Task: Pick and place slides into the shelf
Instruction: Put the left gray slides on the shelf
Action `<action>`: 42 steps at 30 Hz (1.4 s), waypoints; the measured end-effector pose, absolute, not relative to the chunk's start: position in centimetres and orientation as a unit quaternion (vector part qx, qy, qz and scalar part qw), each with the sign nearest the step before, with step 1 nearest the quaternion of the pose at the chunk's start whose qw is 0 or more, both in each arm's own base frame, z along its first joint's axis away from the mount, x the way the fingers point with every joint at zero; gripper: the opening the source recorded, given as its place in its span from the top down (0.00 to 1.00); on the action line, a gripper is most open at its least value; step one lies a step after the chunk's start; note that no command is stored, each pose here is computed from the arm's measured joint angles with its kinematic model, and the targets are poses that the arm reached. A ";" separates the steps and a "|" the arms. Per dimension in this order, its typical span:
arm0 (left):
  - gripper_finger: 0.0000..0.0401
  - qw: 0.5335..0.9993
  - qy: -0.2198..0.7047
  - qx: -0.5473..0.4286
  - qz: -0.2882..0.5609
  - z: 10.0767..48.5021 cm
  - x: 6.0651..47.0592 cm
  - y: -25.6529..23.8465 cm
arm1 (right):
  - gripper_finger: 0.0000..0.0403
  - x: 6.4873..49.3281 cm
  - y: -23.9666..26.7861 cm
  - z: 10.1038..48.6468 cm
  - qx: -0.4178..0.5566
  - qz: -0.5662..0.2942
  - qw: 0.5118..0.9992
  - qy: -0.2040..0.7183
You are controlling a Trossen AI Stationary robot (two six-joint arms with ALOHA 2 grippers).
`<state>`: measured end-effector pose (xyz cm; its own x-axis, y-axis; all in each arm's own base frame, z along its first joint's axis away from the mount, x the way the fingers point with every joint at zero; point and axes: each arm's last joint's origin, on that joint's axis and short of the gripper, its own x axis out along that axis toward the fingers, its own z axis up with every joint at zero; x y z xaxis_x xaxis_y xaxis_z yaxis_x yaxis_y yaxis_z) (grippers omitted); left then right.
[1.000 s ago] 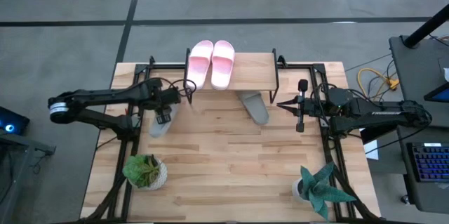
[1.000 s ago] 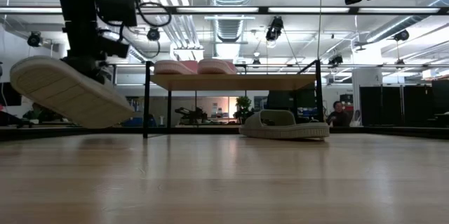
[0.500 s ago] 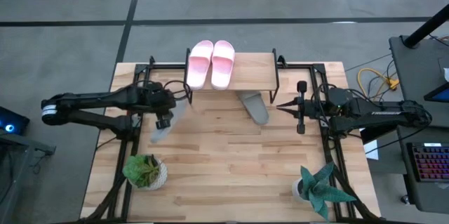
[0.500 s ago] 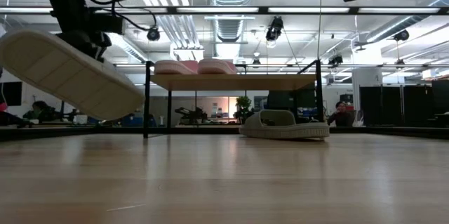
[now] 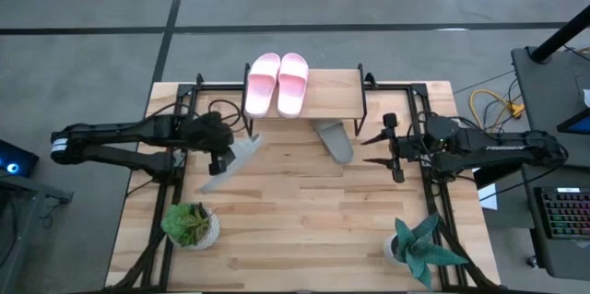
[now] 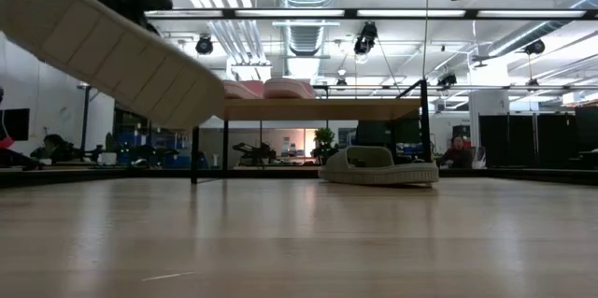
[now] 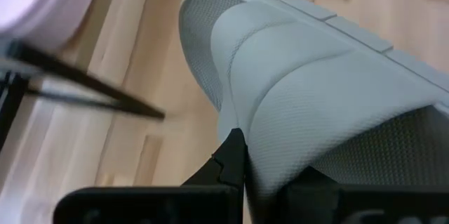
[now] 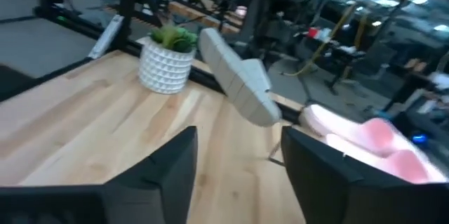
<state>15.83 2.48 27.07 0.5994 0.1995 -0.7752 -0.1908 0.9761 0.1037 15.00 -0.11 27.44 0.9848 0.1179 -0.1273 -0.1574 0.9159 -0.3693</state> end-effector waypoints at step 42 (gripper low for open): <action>1.00 0.945 0.155 0.281 -0.065 28.7 28.0 0.5 | 0.42 25.2 0.2 28.2 -0.281 0.175 0.943 0.027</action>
<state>28.00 0.55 28.71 0.9434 -0.0365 -0.3297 0.2106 0.8339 0.5102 25.18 0.22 28.21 0.9375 0.3146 -0.1489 -0.3448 0.7813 -0.5203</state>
